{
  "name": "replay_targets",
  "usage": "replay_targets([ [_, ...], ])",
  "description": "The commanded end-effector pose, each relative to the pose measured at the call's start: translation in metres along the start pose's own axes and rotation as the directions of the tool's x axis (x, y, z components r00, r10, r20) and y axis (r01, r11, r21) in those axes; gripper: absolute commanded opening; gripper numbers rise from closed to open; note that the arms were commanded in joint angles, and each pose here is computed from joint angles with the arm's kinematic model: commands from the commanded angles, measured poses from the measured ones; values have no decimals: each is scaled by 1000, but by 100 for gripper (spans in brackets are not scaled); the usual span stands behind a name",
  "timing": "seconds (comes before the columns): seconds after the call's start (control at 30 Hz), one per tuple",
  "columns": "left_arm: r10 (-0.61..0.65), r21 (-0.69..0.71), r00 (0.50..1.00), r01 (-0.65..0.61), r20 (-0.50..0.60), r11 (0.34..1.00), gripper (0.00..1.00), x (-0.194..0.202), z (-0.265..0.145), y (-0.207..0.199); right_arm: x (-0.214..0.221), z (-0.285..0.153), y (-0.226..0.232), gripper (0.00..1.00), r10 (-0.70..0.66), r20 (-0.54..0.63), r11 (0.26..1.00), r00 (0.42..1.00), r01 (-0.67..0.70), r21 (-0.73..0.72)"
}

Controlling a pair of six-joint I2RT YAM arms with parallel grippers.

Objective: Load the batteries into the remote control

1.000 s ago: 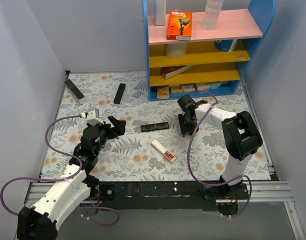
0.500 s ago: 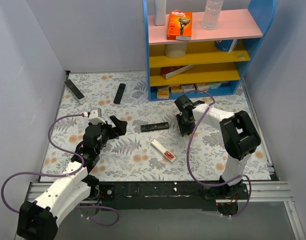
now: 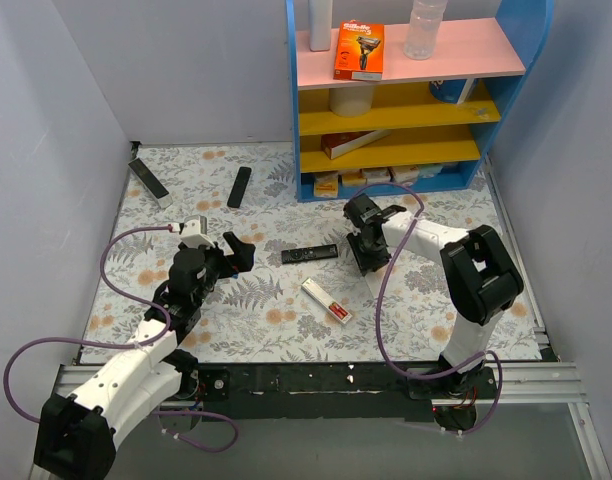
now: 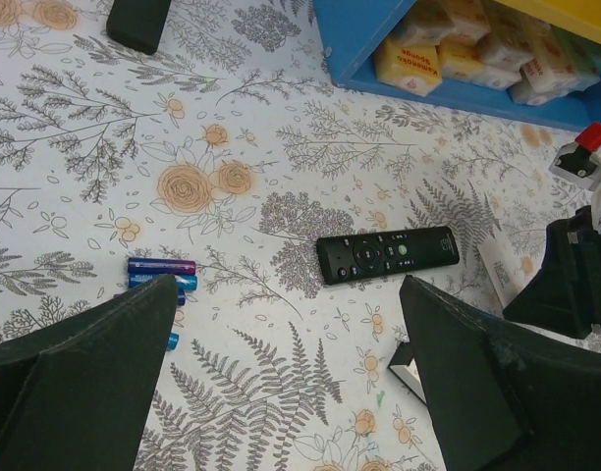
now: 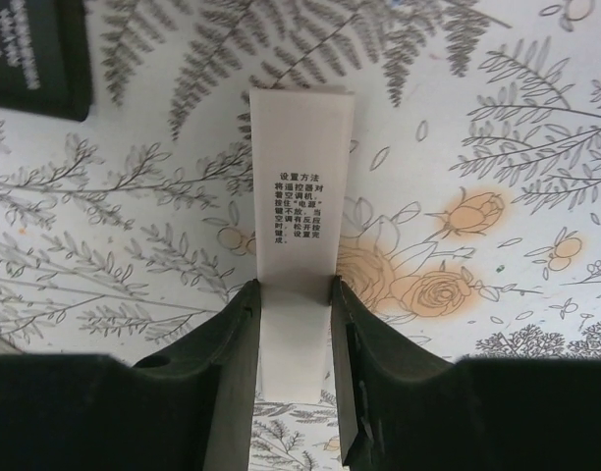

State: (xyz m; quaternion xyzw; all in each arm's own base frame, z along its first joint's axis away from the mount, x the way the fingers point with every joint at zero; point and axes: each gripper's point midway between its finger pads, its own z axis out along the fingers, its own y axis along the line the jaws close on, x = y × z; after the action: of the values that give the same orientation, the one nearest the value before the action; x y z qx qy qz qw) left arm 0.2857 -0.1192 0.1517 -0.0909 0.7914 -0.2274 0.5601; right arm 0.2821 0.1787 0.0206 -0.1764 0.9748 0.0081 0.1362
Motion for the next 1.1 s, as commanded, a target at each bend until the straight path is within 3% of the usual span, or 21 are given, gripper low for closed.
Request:
replay_targets([
  [0.0, 39, 7, 997, -39, 61, 999, 98, -19, 1, -5, 3, -22, 12, 18, -69, 24, 997, 997, 70, -34],
  [0.33, 22, 18, 998, -23, 55, 1000, 98, -15, 2, -7, -12, -56, 42, 18, -206, 63, 976, 976, 210, -61],
  [0.43, 61, 14, 998, -61, 28, 998, 98, -12, 7, -7, -6, -63, 65, 18, -252, 77, 961, 965, 259, -97],
  [0.7, 23, 18, 999, -23, 29, 1000, 98, -11, 7, -8, 6, -75, 121, 18, -333, 104, 917, 937, 348, -196],
  [1.07, 6, 33, 999, -7, 38, 999, 98, -12, 6, -10, 22, -71, 135, 18, -429, 57, 874, 902, 430, -226],
])
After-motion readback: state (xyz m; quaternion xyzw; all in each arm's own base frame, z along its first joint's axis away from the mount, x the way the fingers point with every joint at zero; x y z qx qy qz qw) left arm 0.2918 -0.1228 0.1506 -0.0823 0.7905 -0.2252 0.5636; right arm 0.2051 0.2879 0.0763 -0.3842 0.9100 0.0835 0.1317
